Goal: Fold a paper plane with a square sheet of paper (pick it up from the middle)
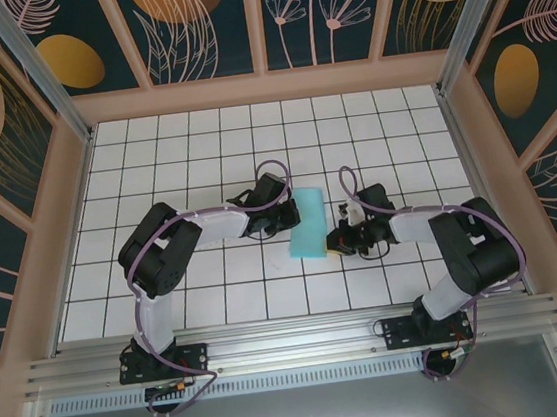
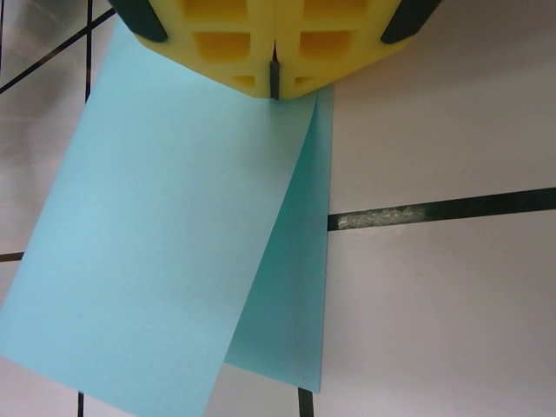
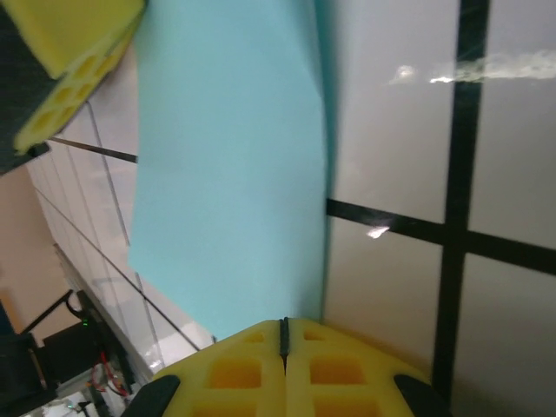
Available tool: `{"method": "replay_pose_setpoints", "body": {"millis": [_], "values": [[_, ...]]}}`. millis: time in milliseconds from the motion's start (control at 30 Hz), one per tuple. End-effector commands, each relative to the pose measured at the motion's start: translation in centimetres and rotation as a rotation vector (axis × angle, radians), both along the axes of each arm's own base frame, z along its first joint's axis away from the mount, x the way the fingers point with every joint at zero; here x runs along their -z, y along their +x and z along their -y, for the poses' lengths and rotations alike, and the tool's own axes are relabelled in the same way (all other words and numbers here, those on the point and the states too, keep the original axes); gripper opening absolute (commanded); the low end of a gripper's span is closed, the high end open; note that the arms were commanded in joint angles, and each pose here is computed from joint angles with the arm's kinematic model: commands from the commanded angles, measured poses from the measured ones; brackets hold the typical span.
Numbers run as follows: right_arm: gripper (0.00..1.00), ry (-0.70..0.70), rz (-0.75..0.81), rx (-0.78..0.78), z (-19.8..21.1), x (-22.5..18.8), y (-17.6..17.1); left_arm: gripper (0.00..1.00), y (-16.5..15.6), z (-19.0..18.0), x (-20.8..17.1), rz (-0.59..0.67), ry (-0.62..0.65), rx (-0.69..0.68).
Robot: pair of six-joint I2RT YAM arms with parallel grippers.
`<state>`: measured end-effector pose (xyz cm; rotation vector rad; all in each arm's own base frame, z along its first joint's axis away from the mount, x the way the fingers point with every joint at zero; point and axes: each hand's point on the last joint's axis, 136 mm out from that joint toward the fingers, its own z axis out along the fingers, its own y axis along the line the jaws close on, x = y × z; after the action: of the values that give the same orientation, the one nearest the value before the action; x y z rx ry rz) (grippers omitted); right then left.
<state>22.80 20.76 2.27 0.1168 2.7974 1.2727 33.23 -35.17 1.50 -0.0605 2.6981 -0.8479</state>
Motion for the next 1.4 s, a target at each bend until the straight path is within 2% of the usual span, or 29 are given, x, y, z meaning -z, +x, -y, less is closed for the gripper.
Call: {"method": "replay_pose_setpoints", "body": {"millis": [0, 167, 267, 400, 500, 633, 900, 1000, 1233, 1367], "values": [[0.04, 0.078, 0.034, -0.019, -1.5, -2.6, 0.8, 0.00, -1.6, -1.9, 3.5, -0.065, 0.123, 0.011], [0.04, 0.007, -0.020, -0.056, -2.0, -0.4, -0.5, 0.00, -1.6, -2.0, 3.6, -0.062, 0.130, 0.012], [0.03, -0.058, -0.086, -0.045, -1.1, 1.8, -1.6, 0.00, -1.7, -2.1, 3.6, -0.062, 0.134, 0.013], [0.03, -0.108, -0.099, -0.020, -0.1, 3.0, -1.9, 0.00, -1.7, -2.1, 3.6, -0.062, 0.135, 0.018], [0.03, -0.066, -0.104, -0.018, -1.0, 1.2, -1.1, 0.00, -1.5, -2.5, 3.6, -0.054, 0.161, 0.014], [0.04, -0.004, 0.015, -0.002, -2.2, -2.4, 0.9, 0.00, -1.4, -2.4, 3.5, -0.051, 0.163, 0.018], [0.04, -0.056, -0.093, -0.018, -1.2, 1.9, -2.2, 0.00, -1.5, -2.3, 3.6, -0.055, 0.156, 0.019], [0.04, -0.079, -0.101, -0.019, -0.7, 2.6, -2.4, 0.00, -1.5, -2.4, 3.6, -0.057, 0.157, 0.017], [0.02, 0.009, 0.069, 0.027, -2.2, -3.3, 3.1, 0.00, -1.7, -2.6, 3.8, -0.061, 0.167, 0.016], [0.02, 0.023, 0.118, 0.050, -2.2, -3.8, 5.9, 0.00, -1.7, -2.5, 3.9, -0.064, 0.165, 0.018]]}}
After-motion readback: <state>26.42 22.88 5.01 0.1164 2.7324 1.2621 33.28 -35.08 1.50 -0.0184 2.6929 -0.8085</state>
